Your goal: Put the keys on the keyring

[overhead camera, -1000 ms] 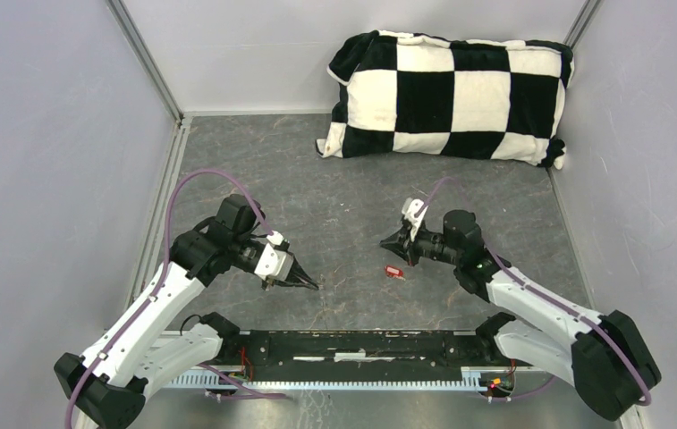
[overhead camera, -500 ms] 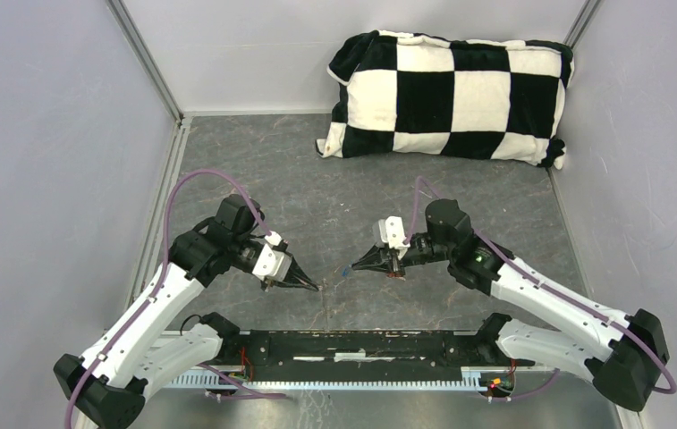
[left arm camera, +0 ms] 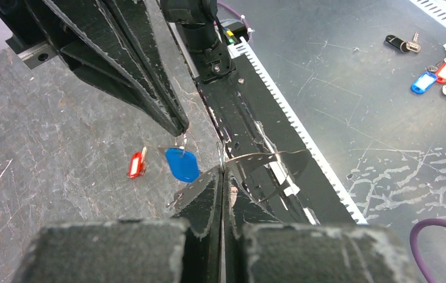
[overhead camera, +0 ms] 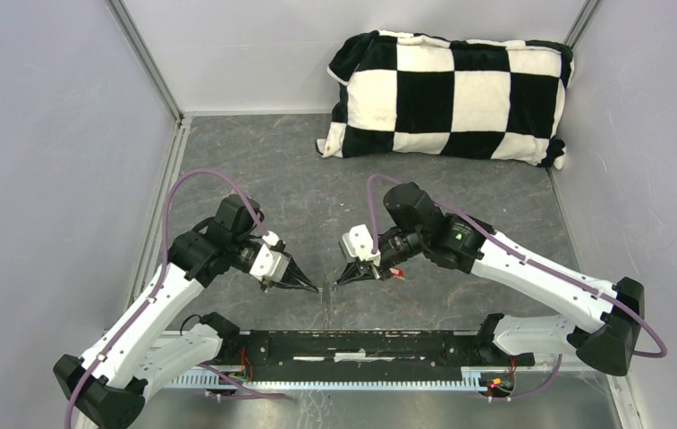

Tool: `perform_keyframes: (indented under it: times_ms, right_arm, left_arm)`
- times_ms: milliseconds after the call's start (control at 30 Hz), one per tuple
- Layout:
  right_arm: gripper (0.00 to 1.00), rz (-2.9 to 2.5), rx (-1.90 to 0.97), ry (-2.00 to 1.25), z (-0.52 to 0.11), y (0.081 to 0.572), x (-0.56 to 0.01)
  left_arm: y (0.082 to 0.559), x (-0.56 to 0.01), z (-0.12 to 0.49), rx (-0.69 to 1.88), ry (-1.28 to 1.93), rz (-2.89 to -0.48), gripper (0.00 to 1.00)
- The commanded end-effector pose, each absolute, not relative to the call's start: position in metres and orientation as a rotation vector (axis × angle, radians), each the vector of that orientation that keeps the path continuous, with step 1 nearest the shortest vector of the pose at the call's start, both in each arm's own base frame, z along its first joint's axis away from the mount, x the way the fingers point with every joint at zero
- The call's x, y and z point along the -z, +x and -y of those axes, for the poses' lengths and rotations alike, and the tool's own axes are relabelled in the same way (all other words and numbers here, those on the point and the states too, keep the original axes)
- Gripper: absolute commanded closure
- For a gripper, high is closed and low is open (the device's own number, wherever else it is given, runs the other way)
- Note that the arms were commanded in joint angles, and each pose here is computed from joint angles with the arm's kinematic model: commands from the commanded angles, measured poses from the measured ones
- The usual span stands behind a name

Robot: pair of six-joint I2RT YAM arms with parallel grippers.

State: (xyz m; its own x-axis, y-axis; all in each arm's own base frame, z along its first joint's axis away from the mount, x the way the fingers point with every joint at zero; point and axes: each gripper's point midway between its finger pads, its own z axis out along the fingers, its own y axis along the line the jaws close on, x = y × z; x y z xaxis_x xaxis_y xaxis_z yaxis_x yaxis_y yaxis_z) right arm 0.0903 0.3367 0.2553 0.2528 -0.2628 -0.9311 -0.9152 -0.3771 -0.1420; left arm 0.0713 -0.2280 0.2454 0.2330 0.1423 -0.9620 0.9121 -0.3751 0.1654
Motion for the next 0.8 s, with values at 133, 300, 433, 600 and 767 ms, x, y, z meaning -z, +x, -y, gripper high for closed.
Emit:
perform_keyframes:
  times_ms: [133,300,433,600,767]
  right_arm:
    - [1.0,-1.023,-1.11,-1.919,-0.34,0.078,-0.265]
    - [1.0,-1.006,-1.115,-1.944,-0.344,0.071,-0.266]
    - [1.0,-0.999,-1.107,-1.956,-0.346,0.068,-0.268]
    - [1.0,-0.979,-1.086,-1.958,-0.347,0.066,-0.273]
    - [1.0,-0.974,-1.064,-1.957,-0.347,0.068,-0.276]
  left_arm:
    - [0.072,-0.268,0.231,1.141,1.718,-0.809,0.98]
    - [0.073,-0.265,0.229,1.046,1.75,-0.72,0.98]
    - [0.073,-0.266,0.229,0.991,1.767,-0.644,0.98]
    - [0.067,-0.257,0.226,0.914,1.831,-0.528,0.98]
    - [0.066,-0.254,0.225,0.89,1.858,-0.509,0.98]
